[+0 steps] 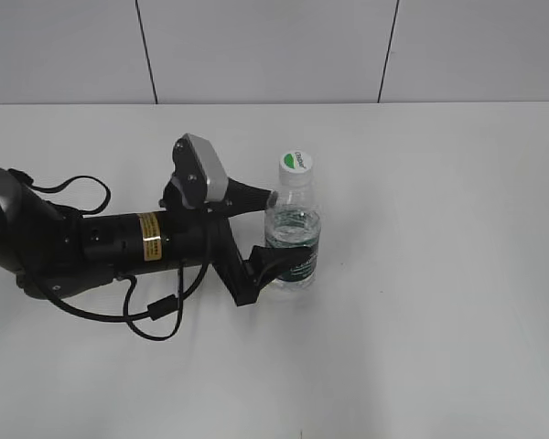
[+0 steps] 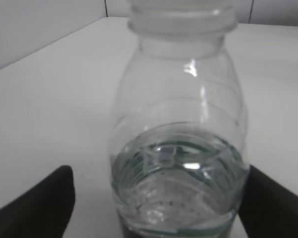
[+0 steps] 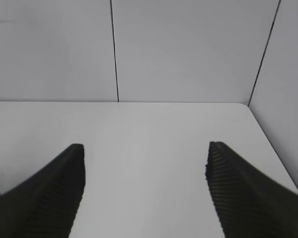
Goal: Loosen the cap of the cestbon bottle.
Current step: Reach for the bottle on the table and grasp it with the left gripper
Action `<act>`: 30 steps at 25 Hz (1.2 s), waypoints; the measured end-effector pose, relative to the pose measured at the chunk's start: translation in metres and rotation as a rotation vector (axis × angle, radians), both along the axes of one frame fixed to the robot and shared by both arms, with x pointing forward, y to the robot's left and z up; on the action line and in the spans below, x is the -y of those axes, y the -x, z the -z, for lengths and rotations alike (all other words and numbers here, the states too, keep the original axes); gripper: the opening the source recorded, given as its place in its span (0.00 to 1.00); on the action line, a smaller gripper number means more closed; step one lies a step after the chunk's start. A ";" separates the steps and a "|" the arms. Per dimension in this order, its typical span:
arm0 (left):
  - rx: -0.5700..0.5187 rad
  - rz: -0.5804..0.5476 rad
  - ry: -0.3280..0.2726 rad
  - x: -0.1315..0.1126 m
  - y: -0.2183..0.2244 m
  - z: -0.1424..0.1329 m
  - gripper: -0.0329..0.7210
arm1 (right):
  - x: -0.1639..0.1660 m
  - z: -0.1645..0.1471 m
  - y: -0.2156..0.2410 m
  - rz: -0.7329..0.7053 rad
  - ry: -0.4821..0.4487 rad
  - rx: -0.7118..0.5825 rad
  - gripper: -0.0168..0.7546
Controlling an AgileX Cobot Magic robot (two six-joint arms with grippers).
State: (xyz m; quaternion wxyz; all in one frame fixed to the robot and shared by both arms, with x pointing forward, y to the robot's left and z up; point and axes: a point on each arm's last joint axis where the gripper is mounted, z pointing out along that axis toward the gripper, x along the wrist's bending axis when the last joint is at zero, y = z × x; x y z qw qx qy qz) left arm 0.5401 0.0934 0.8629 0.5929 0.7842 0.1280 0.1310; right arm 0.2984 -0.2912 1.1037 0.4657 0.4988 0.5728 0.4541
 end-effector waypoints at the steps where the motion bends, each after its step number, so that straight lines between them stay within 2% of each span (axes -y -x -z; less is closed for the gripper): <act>1: -0.006 -0.001 -0.001 0.000 0.000 0.002 0.83 | 0.000 0.000 -0.002 0.002 -0.001 0.002 0.77; 6: -0.044 0.005 -0.002 0.000 0.002 0.016 0.83 | 0.001 0.000 -0.005 0.006 -0.002 -0.003 0.77; 14: -0.034 0.021 0.021 0.009 -0.003 0.015 0.83 | 0.001 0.001 -0.009 0.006 -0.004 -0.021 0.77; 23: -0.039 0.039 0.019 0.014 -0.002 0.020 0.82 | 0.001 0.000 -0.009 0.007 -0.005 -0.017 0.77; 26: -0.039 0.041 0.015 0.014 -0.002 0.020 0.75 | 0.001 0.000 -0.009 0.007 -0.005 -0.015 0.77; 28: -0.039 0.056 0.001 0.015 -0.001 0.021 0.59 | 0.001 0.000 -0.009 0.007 -0.005 -0.015 0.77; 30: -0.035 0.082 -0.010 0.015 0.001 0.022 0.59 | 0.001 0.000 -0.009 0.007 -0.005 -0.015 0.77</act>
